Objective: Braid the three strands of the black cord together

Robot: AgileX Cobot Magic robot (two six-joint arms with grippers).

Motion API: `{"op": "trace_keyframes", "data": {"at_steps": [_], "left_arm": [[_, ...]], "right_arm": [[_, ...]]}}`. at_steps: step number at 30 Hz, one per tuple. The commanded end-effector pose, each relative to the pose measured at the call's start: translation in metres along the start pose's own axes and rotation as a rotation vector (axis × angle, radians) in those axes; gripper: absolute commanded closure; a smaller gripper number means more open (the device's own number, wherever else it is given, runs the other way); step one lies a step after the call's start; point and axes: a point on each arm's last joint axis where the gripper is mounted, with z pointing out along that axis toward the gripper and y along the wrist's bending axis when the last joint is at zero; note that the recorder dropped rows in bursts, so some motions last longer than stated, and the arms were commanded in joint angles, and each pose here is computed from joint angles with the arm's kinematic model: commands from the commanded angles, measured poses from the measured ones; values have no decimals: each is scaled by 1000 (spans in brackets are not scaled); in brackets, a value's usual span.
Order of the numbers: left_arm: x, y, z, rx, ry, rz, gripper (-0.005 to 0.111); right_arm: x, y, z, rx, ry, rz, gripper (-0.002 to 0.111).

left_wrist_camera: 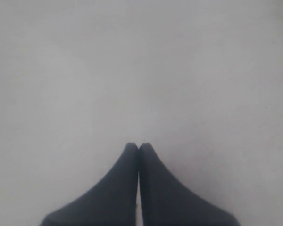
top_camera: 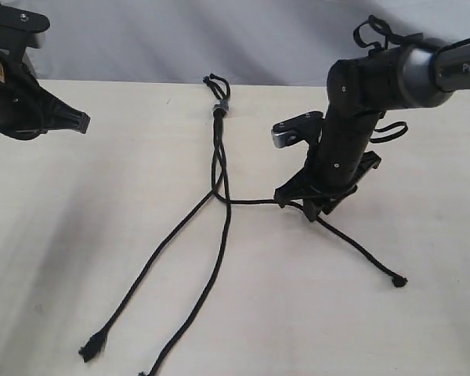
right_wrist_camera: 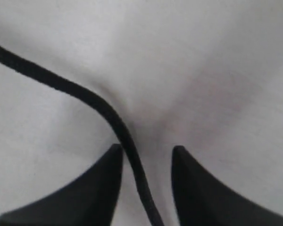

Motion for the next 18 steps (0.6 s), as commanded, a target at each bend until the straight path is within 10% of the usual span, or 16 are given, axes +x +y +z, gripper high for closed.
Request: {"op": "trace_keyframes", "data": {"at_steps": [1, 8, 13, 18], "left_arm": [[0, -5, -2, 58, -13, -14, 106], [5, -87, -19, 312, -48, 176, 106], [38, -159, -8, 420, 77, 342, 106], [69, -203, 23, 449, 159, 422, 63]], "right_arm": [[1, -2, -4, 20, -10, -9, 39], [15, -5, -131, 154, -361, -39, 35], [54, 1, -146, 179, -484, -59, 35], [63, 0, -140, 216, -526, -101, 35]]}}
